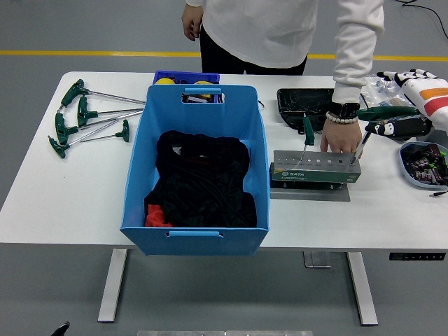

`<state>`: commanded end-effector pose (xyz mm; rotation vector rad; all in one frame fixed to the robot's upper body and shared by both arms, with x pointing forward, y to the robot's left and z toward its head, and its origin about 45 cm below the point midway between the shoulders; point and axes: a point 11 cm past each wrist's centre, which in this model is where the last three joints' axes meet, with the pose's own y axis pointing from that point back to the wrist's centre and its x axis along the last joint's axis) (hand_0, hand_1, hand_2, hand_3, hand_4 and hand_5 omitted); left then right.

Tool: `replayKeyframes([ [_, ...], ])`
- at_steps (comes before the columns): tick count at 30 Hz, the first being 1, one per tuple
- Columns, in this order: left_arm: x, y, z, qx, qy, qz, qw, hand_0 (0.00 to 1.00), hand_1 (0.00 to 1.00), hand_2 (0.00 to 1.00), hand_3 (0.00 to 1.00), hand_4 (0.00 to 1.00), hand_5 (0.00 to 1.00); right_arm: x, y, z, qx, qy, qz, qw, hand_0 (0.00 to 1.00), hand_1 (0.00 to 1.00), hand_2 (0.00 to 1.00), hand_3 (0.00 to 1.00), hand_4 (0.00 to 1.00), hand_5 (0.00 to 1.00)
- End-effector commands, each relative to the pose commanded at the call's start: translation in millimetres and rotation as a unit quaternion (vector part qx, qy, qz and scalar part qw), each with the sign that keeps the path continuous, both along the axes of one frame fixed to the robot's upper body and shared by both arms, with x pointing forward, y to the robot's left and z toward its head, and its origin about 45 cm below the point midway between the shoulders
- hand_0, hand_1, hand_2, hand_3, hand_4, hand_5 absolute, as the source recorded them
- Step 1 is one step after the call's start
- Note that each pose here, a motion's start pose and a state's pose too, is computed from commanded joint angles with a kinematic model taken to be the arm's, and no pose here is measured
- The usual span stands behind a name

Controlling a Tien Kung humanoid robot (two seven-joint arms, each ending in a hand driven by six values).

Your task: Lift tool from toolbox,place it in box,lift tool from toolbox,place it in box

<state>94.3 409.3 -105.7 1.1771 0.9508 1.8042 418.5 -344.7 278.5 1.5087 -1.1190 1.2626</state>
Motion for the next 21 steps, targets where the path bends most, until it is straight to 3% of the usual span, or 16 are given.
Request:
replayKeyframes([
  [4,0.4,0,0.1,0.0,-0.001,0.001,1.0,0.768,0.786,0.803,0.72,0.7,0.584,7.0,1,-7.1,-0.006,0.009,0.002,1.0,0.911,0.775,0.726,0.83,0.998,0.588],
  [5,0.5,0,0.1,0.0,-0.001,0.001,1.0,0.769,0.786,0.802,0.719,0.701,0.582,9.1,1,-9.2,-0.005,0.01,0.001,1.0,0.767,0.665,0.609,0.72,0.998,0.58],
  [10,1.7,-1,0.2,0.0,-0.002,0.001,1.0,0.769,0.786,0.802,0.719,0.701,0.582,16.2,4,-16.1,-0.002,0.008,-0.001,1.0,0.767,0.665,0.609,0.72,0.998,0.58],
  [11,2.0,-1,0.3,0.0,-0.003,0.001,1.0,0.769,0.786,0.801,0.718,0.702,0.585,17.2,5,-16.7,-0.002,0.008,-0.001,1.0,0.622,0.546,0.479,0.604,0.998,0.589],
  [16,4.4,0,0.9,0.0,-0.006,0.002,1.0,0.769,0.786,0.801,0.718,0.702,0.585,21.3,5,-23.7,0.003,0.017,-0.009,1.0,0.622,0.546,0.479,0.604,0.998,0.589],
  [17,4.6,0,1.0,0.0,-0.006,0.002,1.0,0.769,0.785,0.801,0.716,0.7,0.58,21.6,5,-24.5,0.004,0.018,-0.01,1.0,0.501,0.478,0.422,0.522,0.998,0.605],
  [21,5.6,0,1.2,0.0,-0.007,0.002,1.0,0.769,0.785,0.801,0.716,0.7,0.58,22.5,5,-30.0,0.007,0.026,-0.015,1.0,0.501,0.478,0.422,0.522,0.998,0.605],
])
